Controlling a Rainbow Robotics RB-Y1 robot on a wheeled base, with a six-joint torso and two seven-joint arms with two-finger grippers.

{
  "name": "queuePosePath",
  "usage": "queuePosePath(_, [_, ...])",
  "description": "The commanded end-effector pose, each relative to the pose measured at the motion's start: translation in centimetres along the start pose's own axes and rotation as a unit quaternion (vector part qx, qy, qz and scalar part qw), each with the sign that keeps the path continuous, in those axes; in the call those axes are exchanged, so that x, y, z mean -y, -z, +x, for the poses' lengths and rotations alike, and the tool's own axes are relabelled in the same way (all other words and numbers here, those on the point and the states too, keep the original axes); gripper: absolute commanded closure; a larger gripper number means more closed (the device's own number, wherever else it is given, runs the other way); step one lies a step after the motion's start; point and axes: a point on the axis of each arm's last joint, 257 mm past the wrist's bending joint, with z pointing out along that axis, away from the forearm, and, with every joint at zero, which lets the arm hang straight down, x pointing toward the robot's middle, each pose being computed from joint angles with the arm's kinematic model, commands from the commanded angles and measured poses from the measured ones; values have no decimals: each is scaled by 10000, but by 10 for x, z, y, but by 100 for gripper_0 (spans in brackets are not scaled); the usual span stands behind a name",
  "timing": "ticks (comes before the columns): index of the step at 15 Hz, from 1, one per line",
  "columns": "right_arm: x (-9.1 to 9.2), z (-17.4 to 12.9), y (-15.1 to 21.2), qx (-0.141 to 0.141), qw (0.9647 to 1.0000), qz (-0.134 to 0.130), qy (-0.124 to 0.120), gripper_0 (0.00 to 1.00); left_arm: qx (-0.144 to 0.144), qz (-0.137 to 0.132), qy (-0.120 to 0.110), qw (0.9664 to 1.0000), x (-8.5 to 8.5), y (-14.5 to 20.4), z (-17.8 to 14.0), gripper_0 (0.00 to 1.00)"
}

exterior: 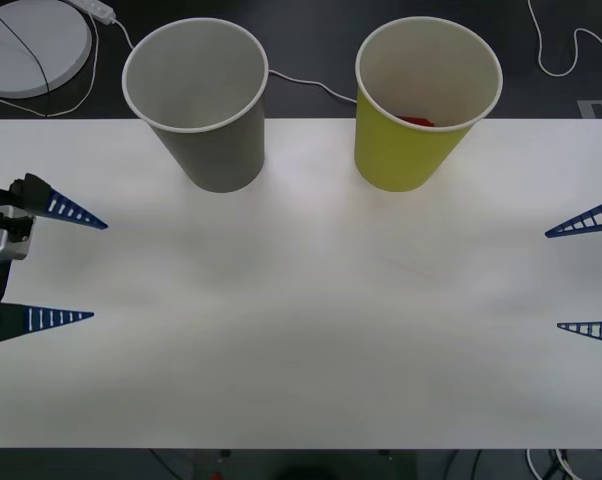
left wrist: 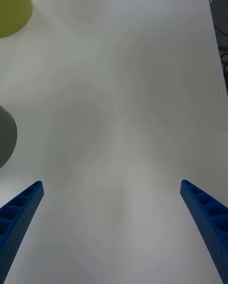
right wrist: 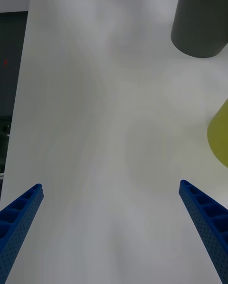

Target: Put the can into the green bin and the plastic bottle into the gray bin

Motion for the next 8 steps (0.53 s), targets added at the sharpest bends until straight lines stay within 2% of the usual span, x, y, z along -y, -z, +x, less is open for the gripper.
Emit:
queuePosePath(1, [0, 0, 0, 0, 10000, 0, 0, 0, -30, 94, -27, 9999, 5, 0, 1, 0])
queuePosePath(8, [0, 0, 0, 0, 10000, 0, 0, 0, -40, 108, -51, 9999, 5, 0, 2, 0])
